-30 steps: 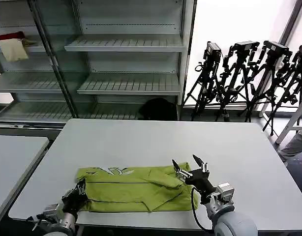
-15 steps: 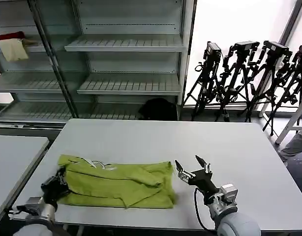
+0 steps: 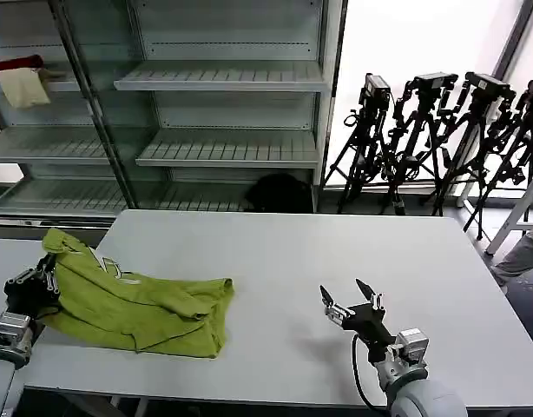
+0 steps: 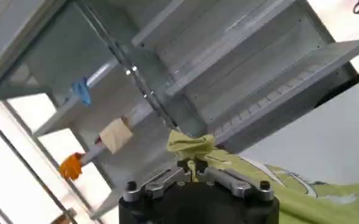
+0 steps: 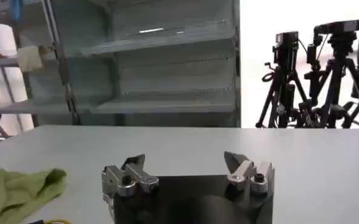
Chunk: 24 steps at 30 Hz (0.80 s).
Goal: Fold and organize the clothes.
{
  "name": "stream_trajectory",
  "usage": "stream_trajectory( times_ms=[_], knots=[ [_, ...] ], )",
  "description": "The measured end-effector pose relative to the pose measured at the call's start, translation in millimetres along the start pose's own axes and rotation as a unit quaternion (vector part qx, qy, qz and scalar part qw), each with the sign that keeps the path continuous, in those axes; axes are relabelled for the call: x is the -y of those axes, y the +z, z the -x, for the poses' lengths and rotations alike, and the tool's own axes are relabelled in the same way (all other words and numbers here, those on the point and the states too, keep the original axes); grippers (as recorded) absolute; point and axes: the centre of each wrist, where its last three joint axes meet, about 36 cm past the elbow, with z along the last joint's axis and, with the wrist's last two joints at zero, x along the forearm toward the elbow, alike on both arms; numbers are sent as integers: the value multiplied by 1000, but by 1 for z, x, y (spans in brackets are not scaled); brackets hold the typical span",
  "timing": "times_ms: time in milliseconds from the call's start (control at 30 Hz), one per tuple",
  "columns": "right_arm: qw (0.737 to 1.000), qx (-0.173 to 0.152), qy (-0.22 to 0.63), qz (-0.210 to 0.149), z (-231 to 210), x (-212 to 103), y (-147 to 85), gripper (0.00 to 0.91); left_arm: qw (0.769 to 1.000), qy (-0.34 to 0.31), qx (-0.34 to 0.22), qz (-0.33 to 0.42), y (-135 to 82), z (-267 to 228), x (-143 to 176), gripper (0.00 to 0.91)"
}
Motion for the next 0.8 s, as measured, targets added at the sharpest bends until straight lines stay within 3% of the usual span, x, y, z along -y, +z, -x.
stream_trajectory(
  times_ms=[133, 267, 500, 800],
  knots=[
    [1000, -1, 6, 1, 1, 2, 1, 907, 1000, 13, 18, 20, -15, -7, 15, 0],
    [1000, -4, 10, 2, 2, 5, 4, 907, 998, 42, 29, 21, -29, -19, 50, 0],
    [1000, -13, 16, 1, 1, 11, 10, 907, 994, 98, 37, -2, -51, -32, 116, 0],
    [1000, -15, 18, 2, 6, 13, 13, 907, 986, 156, 37, -36, -74, -39, 171, 0]
  ],
)
